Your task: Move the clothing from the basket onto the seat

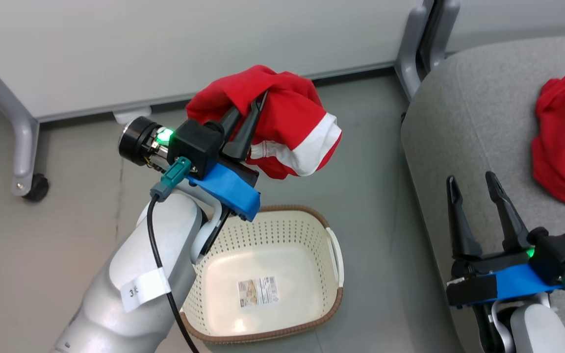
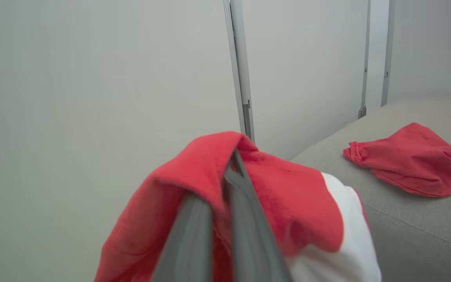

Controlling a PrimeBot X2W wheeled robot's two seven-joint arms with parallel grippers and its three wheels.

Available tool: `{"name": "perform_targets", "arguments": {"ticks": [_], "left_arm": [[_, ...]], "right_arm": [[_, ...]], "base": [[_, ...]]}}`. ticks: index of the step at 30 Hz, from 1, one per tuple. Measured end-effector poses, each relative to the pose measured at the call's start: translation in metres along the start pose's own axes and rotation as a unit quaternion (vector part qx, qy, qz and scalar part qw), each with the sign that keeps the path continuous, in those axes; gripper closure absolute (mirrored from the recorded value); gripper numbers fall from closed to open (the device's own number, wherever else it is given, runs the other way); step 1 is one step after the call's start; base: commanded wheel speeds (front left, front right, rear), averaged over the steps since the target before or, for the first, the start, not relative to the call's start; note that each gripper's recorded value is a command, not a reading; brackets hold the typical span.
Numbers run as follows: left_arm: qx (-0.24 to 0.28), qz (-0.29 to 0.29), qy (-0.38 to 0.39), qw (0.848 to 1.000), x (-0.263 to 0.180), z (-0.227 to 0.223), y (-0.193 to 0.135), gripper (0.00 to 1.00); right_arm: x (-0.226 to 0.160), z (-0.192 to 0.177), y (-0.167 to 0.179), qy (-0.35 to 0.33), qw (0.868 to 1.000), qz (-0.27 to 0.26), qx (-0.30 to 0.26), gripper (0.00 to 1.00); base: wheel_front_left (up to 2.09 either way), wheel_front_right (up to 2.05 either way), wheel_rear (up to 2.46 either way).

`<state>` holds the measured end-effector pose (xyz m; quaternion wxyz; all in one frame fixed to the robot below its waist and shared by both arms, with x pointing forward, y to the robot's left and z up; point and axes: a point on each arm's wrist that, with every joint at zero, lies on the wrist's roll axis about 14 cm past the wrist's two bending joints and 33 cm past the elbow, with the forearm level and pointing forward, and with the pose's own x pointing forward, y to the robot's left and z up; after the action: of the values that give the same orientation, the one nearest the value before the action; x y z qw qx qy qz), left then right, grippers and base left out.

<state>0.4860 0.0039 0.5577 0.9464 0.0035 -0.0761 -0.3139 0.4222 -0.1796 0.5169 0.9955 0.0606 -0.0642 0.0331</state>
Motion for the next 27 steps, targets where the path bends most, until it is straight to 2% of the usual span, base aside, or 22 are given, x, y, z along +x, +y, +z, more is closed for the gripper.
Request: {"name": "perform_targets", "arguments": {"ticks": [15,20,27], "left_arm": [[0.025,0.001,-0.025,0.999,-0.022,0.033,-0.010,1.00],[0.026,0.002,-0.026,0.999,-0.024,0.033,-0.010,1.00],[0.024,0.002,-0.019,1.000,-0.023,0.026,-0.009,1.00]], "right_arm": [[-0.013,0.024,0.019,-0.029,0.999,0.024,0.005,0.00],[0.004,0.050,0.041,-0.068,0.996,0.062,-0.001,0.00],[0.031,0.076,0.093,-0.108,0.983,0.148,-0.010,0.00]], "base": [[0.00,0.00,0.00],[0.00,0.00,0.00],[0.00,0.00,0.00]]}}
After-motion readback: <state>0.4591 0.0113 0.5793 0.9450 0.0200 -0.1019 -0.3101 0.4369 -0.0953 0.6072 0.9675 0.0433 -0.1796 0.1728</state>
